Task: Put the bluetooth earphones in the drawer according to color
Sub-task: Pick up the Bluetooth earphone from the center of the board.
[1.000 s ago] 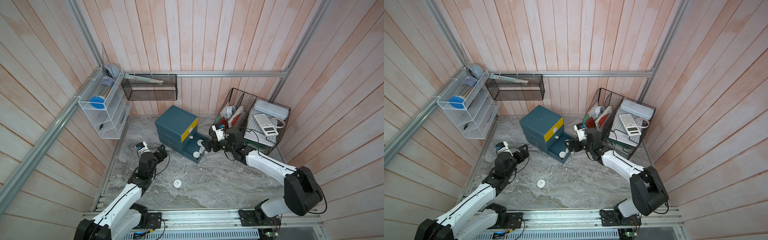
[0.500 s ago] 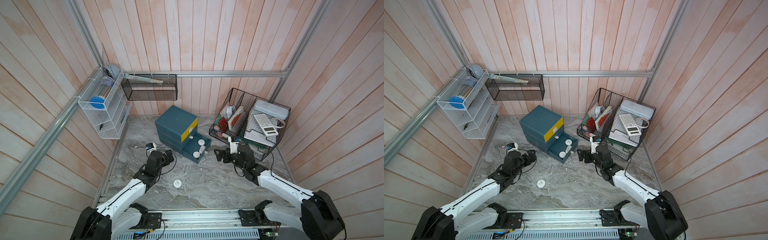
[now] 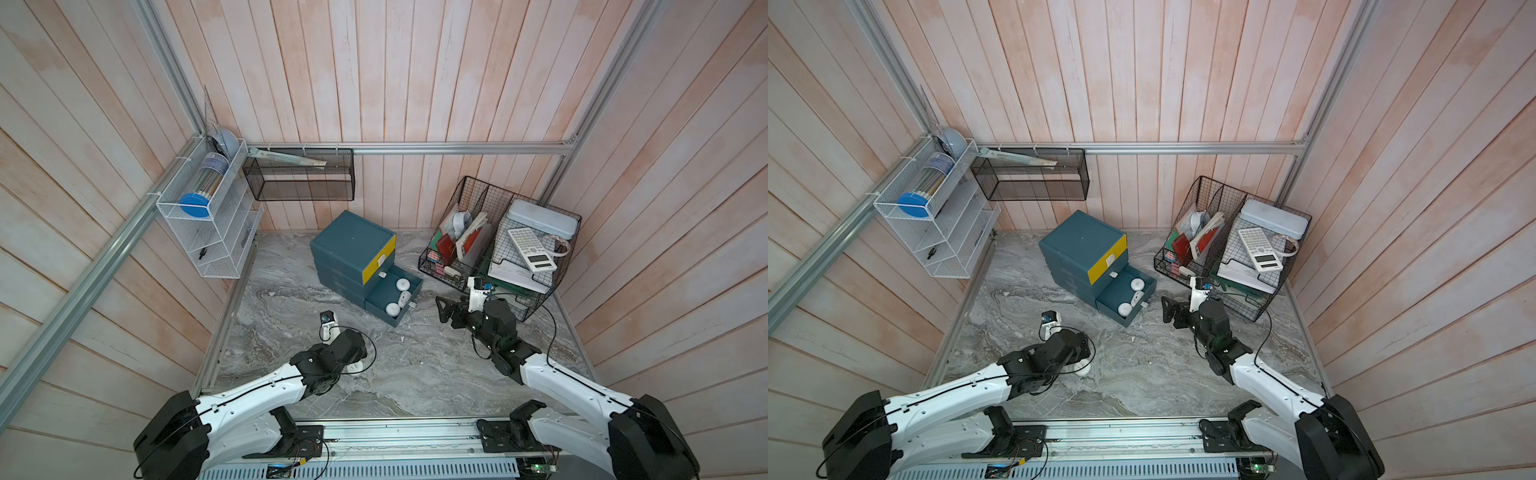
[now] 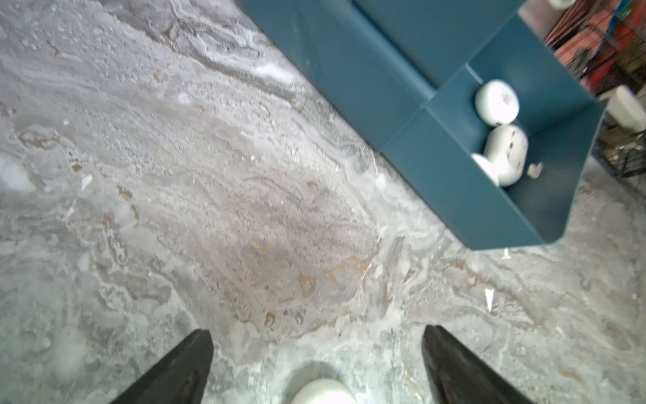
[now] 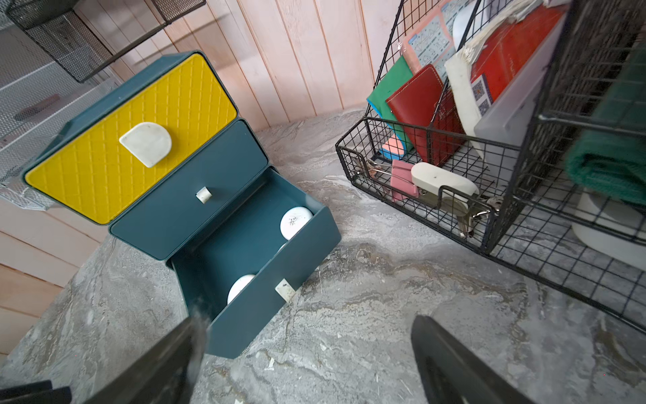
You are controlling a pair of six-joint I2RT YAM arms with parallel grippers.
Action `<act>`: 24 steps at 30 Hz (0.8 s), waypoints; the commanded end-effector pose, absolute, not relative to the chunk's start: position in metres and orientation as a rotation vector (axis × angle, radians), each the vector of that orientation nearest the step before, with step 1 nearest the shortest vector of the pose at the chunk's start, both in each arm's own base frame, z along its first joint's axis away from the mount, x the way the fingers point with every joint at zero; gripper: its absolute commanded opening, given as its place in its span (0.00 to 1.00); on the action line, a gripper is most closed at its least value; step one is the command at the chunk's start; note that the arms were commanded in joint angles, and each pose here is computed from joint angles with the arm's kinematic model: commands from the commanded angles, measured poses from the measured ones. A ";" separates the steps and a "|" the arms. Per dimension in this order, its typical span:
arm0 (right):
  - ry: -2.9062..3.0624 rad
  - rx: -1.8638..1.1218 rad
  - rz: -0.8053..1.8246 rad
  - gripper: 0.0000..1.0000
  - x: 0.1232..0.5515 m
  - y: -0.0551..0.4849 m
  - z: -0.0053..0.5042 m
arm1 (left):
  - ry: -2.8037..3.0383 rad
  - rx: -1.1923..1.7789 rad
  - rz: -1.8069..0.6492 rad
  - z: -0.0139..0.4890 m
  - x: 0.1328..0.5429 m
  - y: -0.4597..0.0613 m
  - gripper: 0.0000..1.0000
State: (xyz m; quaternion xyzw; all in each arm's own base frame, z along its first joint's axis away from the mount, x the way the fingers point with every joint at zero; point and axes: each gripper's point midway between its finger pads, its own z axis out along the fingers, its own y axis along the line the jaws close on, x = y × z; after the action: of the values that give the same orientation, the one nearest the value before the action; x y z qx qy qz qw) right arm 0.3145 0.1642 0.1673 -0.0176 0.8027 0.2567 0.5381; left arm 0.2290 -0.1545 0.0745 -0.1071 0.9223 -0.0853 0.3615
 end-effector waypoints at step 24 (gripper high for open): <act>1.847 -0.039 0.597 0.98 0.317 0.160 0.176 | 2.489 -0.257 0.084 0.028 0.193 -0.176 0.79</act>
State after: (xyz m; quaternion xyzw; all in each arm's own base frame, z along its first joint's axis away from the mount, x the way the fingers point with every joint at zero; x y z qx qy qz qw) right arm 0.3123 0.1586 0.1676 -0.0156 0.7924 0.2512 0.5556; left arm 0.1965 -0.1827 0.0313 -0.0870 0.9450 0.0242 0.3143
